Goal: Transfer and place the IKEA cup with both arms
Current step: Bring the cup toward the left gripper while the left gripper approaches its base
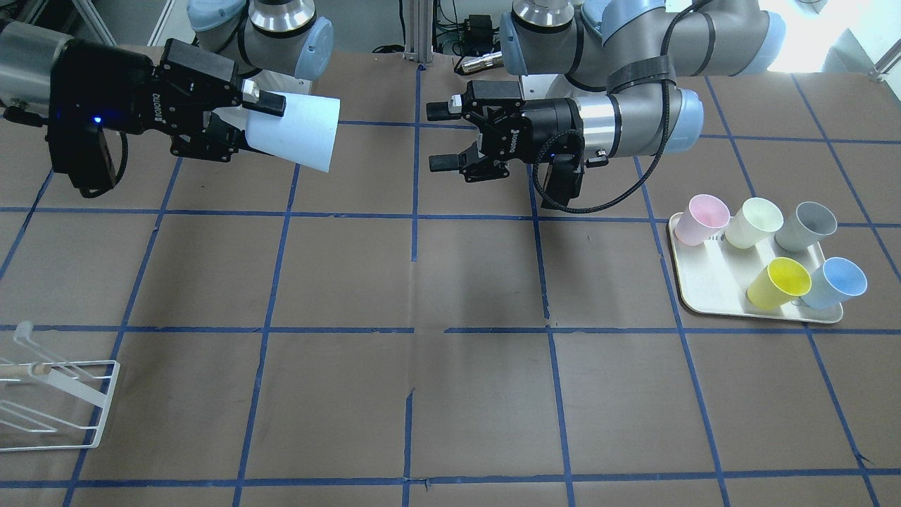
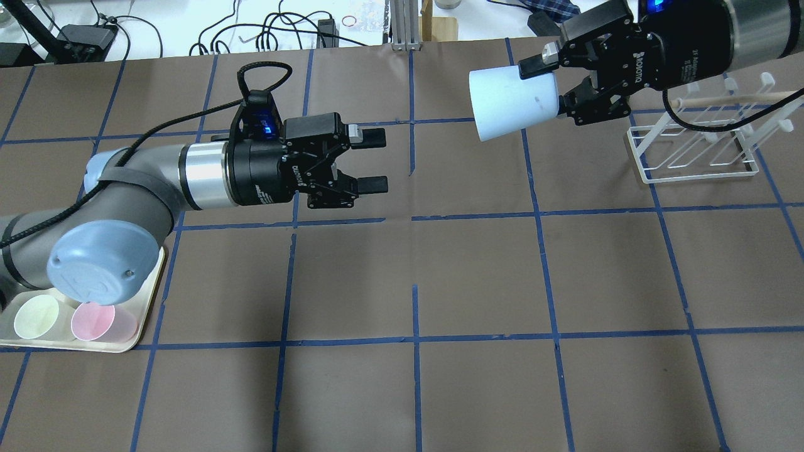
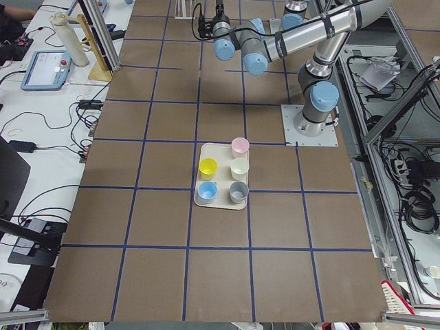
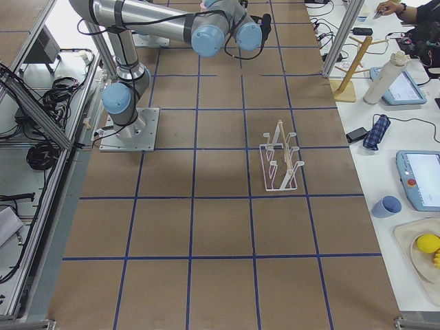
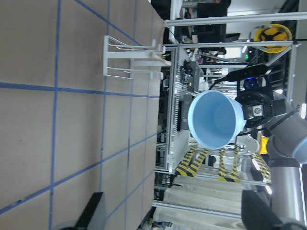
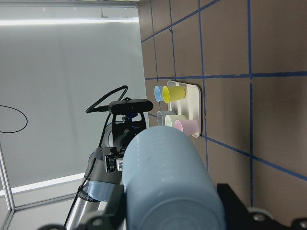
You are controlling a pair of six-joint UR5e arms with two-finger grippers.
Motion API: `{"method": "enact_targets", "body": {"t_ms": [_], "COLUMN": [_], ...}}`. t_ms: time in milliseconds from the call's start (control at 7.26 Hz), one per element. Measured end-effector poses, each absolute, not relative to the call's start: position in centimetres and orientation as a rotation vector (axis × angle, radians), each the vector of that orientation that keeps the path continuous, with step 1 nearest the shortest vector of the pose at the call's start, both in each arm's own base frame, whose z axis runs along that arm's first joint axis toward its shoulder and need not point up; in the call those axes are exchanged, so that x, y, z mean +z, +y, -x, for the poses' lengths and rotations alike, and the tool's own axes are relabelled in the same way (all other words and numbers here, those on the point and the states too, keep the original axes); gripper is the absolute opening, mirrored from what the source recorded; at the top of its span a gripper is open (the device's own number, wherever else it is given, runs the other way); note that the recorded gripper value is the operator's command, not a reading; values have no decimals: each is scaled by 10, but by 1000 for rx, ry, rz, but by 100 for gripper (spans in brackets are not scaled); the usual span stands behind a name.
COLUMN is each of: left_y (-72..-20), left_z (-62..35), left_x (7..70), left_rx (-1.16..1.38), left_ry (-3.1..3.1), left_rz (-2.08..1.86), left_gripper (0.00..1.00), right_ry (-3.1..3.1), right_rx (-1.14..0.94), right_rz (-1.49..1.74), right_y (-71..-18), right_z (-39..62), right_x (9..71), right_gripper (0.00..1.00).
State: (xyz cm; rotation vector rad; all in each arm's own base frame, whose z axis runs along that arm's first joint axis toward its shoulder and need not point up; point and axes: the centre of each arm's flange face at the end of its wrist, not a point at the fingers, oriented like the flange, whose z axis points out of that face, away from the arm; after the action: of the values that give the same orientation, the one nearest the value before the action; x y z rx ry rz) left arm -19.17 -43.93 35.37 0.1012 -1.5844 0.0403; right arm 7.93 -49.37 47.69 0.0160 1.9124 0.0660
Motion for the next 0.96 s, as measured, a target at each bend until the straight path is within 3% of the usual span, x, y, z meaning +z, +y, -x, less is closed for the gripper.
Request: {"method": "enact_targets", "body": {"t_ms": [826, 964], "left_y": [-439, -439], "left_z": [243, 248], "left_x": [344, 341], "left_rx": [35, 30], "left_ry": [-1370, -1367], "left_rz": [-57, -46], "left_gripper": [100, 94], "right_ry": [1876, 1876], "right_rx": [54, 58], "right_rz": [41, 45], "right_y": [-474, -473], "right_z": [-98, -100], "right_x": [486, 486], "right_gripper": [41, 41]}}
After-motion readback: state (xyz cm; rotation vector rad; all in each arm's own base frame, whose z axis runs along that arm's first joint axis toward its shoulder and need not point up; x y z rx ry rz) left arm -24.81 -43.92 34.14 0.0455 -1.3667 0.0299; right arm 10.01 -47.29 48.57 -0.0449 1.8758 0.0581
